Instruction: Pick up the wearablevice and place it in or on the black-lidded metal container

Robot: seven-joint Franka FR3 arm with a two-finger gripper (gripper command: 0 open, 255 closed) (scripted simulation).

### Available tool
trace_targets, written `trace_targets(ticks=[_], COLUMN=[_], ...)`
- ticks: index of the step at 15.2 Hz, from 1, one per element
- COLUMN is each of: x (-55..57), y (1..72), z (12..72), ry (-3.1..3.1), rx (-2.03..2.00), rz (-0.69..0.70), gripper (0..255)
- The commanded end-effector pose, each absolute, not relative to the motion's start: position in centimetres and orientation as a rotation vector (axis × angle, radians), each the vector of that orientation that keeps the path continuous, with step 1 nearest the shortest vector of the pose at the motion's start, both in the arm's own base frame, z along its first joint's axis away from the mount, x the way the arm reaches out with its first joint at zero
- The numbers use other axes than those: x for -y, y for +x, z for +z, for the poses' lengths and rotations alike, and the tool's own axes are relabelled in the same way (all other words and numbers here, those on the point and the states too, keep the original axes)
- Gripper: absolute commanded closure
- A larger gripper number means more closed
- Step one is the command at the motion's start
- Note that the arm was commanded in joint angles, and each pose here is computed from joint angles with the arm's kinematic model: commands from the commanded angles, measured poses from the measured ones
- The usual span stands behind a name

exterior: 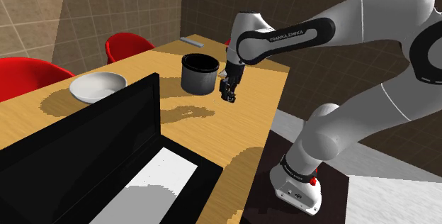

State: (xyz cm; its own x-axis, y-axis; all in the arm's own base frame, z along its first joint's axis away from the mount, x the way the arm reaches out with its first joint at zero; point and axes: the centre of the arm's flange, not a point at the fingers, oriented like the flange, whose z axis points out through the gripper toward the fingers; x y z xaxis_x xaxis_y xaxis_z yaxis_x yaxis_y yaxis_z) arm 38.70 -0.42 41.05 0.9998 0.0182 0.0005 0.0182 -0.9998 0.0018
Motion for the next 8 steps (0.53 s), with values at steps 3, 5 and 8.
trace_targets(ticks=[3, 5, 8], x=[0.4, 0.4, 0.4], y=[38.7, 38.7, 38.7], z=[43.1, 44.2, 45.8], ry=[3.14, 3.14, 3.14], rx=[-0.029, -0.029, -0.029], rz=[0.0, 0.0, 0.0], gripper=[255, 255, 255])
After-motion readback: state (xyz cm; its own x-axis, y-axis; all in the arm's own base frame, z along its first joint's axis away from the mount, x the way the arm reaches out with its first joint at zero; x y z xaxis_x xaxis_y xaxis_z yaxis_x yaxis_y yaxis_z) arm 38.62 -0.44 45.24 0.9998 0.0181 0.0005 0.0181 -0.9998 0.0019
